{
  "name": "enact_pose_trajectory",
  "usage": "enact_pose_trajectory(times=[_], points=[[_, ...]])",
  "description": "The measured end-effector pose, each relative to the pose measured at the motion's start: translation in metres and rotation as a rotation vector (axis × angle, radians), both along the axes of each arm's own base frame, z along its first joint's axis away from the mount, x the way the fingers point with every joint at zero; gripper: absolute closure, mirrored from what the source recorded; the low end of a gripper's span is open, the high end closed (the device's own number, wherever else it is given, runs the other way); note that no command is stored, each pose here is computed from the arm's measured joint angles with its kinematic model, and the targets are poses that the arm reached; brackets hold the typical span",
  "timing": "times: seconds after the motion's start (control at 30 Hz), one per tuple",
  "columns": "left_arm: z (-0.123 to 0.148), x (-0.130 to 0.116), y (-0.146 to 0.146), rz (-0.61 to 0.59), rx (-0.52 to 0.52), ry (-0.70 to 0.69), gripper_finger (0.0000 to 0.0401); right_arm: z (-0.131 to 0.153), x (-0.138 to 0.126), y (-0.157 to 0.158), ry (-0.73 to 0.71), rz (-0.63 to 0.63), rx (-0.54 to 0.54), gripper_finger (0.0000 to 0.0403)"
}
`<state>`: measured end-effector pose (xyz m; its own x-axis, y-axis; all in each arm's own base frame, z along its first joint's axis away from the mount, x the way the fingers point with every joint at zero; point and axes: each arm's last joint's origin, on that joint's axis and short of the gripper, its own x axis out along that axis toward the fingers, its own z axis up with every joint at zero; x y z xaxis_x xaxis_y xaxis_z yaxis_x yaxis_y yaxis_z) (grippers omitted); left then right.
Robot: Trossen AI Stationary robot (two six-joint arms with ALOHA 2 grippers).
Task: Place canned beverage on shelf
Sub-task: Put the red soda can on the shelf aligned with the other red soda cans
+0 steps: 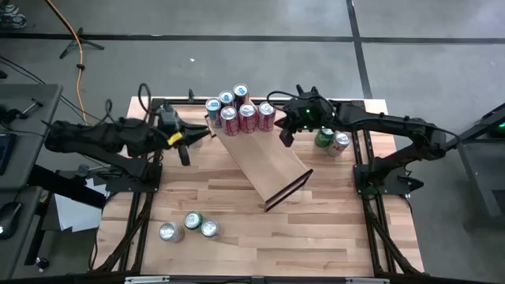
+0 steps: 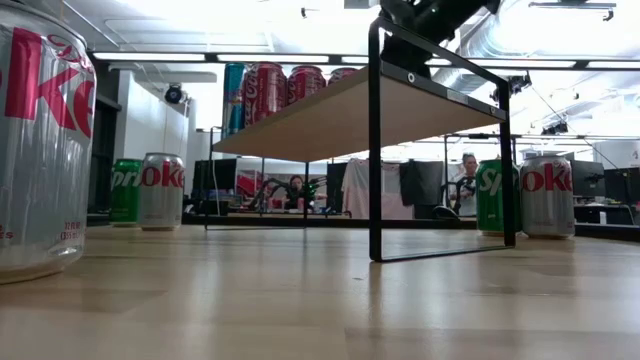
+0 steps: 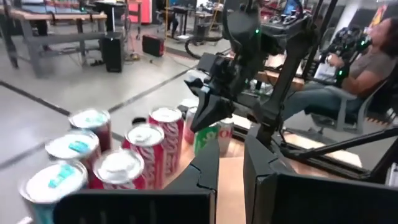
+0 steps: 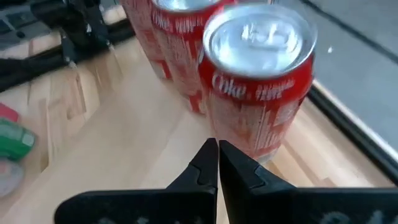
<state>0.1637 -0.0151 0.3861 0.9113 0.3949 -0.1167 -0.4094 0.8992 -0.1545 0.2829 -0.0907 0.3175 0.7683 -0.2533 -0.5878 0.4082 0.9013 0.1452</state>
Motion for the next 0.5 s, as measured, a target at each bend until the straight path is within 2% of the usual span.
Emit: enact_pose_trajectory(times=[0.17,0.5], points=[[-0.020,0.001,0.000,-0.001,-0.057,-0.052,0.0401,-0.006,0.003,0.000,0.039,-0.037,-0.024,0.0403],[-0.016,0.000,0.000,0.004,-0.037,-0.086,0.0401,-0.010,0.015,-0.008,0.001,-0.078,-0.069,0.0403]])
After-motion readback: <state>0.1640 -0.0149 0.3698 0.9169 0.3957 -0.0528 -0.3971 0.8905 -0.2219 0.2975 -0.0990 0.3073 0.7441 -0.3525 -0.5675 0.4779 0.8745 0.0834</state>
